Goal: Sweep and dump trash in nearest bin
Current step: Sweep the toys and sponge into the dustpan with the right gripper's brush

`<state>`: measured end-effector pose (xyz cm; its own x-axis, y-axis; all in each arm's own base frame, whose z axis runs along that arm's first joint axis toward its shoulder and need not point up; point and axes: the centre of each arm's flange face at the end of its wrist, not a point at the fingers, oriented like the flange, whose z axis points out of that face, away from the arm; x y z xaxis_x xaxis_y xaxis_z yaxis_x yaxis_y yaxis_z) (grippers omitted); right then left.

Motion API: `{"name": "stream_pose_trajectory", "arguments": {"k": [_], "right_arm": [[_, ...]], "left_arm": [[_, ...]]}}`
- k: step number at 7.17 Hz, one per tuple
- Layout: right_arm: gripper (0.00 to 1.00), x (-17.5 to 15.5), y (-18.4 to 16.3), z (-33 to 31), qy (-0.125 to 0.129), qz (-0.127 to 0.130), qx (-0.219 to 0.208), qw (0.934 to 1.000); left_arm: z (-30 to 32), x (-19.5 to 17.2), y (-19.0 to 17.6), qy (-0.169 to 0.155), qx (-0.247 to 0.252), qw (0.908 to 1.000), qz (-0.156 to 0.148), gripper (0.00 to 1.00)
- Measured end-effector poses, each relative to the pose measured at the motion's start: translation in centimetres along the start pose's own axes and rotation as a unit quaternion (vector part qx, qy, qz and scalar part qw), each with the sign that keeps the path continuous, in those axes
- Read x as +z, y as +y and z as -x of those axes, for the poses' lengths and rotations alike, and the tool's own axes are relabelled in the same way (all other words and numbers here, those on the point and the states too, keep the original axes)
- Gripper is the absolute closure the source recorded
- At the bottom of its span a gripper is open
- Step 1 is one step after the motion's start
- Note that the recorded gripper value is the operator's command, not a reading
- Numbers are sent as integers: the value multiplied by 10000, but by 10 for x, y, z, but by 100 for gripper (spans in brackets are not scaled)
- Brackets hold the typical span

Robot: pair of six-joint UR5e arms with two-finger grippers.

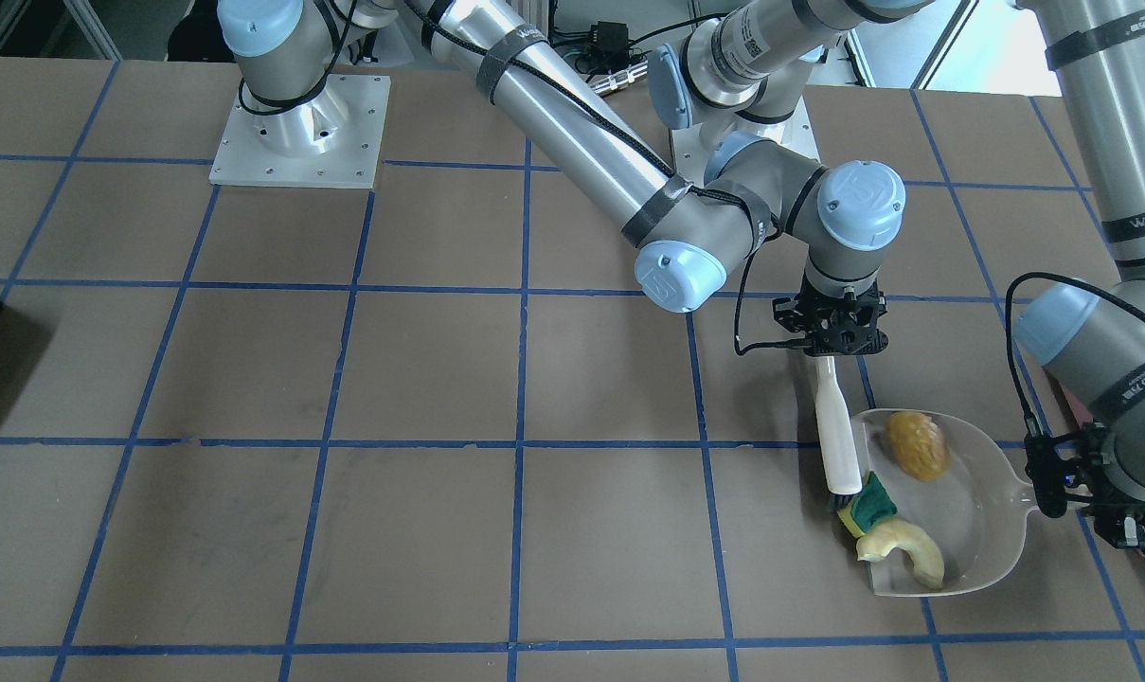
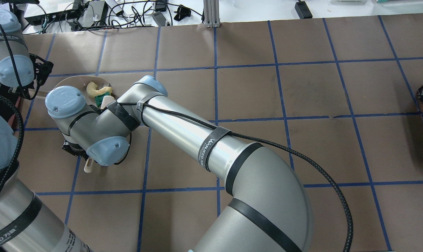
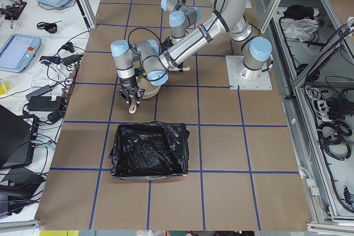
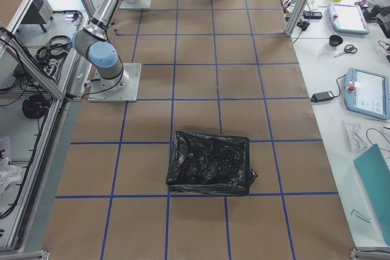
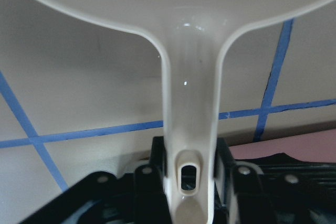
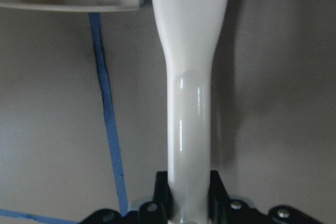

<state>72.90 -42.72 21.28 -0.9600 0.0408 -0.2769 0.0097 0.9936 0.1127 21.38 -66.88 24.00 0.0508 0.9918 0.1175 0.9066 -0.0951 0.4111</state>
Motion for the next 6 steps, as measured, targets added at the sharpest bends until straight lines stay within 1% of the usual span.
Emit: {"name": "stream_pose_trajectory", "arguments": {"k": [2, 3, 4, 5, 6], "right_arm": [[100, -1, -1, 9, -194, 60, -561, 9982], [100, -1, -2, 13, -249, 58, -848, 9961], [100, -2, -3, 14, -269, 57, -1040, 9942], [100, -7, 0, 14, -246, 81, -1089, 9937], [100, -20, 6, 11, -175, 141, -1025, 9945]], "left_arm": [[1, -1, -2, -9, -8, 10000, 2, 100], [1, -1, -2, -11, -15, 10000, 3, 100], [1, -1, -2, -12, -19, 10000, 0, 100], [1, -1, -3, -16, -20, 10000, -10, 100], [1, -1, -3, -22, -21, 10000, -25, 100]]}}
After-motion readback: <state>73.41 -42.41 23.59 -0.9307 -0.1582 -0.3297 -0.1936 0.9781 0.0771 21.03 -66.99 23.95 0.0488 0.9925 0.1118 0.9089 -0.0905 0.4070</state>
